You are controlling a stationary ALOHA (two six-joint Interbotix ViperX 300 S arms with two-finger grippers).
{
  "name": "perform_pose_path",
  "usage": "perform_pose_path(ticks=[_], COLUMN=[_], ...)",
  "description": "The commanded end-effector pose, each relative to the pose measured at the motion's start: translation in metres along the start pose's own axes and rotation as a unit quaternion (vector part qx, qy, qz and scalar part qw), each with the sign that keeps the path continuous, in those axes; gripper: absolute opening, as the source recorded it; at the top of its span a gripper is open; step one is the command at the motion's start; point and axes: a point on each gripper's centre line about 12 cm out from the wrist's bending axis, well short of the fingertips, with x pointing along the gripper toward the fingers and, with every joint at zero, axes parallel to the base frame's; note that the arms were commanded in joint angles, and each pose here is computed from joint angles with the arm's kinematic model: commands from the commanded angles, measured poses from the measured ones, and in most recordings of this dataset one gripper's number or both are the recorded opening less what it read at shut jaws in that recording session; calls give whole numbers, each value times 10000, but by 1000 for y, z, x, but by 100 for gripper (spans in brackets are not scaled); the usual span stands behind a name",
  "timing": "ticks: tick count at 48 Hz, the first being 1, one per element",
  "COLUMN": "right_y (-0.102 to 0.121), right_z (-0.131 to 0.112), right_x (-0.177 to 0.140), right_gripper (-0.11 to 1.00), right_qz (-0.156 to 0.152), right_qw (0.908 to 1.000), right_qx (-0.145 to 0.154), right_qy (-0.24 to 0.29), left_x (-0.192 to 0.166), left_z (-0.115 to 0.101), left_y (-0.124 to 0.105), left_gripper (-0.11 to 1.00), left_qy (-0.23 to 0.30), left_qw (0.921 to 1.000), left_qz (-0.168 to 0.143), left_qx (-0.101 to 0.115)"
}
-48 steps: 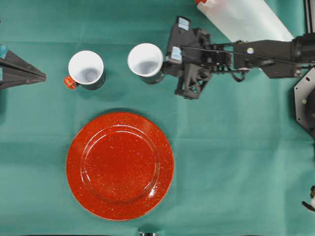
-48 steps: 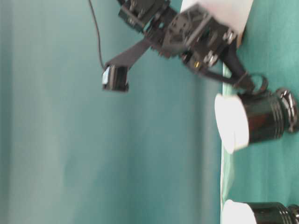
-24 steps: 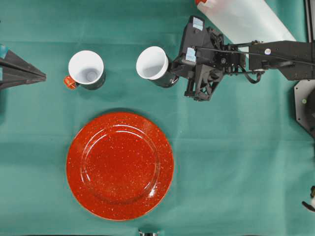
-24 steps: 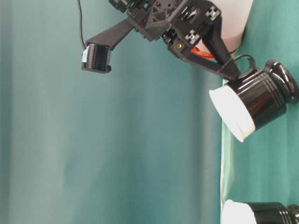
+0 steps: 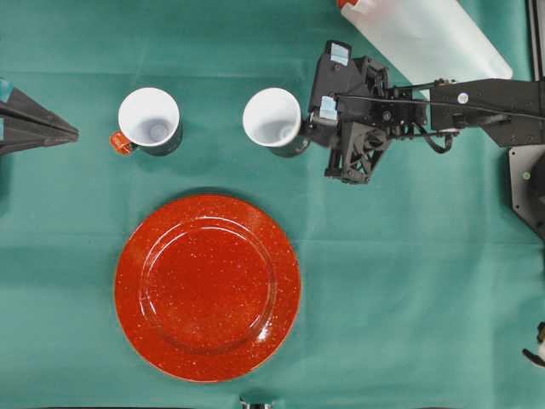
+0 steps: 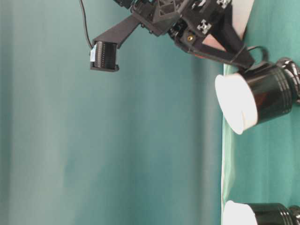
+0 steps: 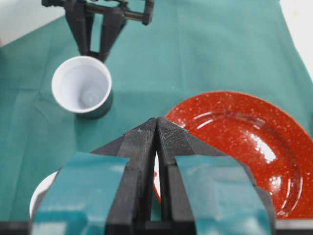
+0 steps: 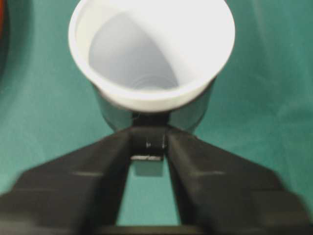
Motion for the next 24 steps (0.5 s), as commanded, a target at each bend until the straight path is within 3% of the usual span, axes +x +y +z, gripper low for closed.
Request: perform_pose_path(ticks=[1, 5, 9, 15, 21, 24], right_y=[2, 0, -1, 3, 18, 34], right_z=[9, 9, 12, 20, 25, 27], right_x=[-7, -12, -21, -44, -66, -78], right_gripper=[51, 75, 90, 88, 88, 88], right_qz=[-6, -114, -263, -351, -246, -33], right_qw=[10000, 9999, 9993, 9988, 9992, 9997], right_qx=[0, 3, 17, 1, -56, -60], right_qy=[-77, 77, 248, 347, 307, 254], left_x=[-4, -4, -4, -3, -2, -2], left_z=[13, 13, 12, 7, 3, 2], left_y=[-1, -1, -1, -1, -2, -8], left_gripper=[2, 2, 2, 2, 2, 2], left_qy=[-183, -167, -129, 63, 242, 290], left_qw=[9998, 9999, 9999, 9999, 9982, 9966], left_qz=[-28, -27, -25, -20, -28, -137], left_qx=[-8, -8, -8, -130, -539, -757])
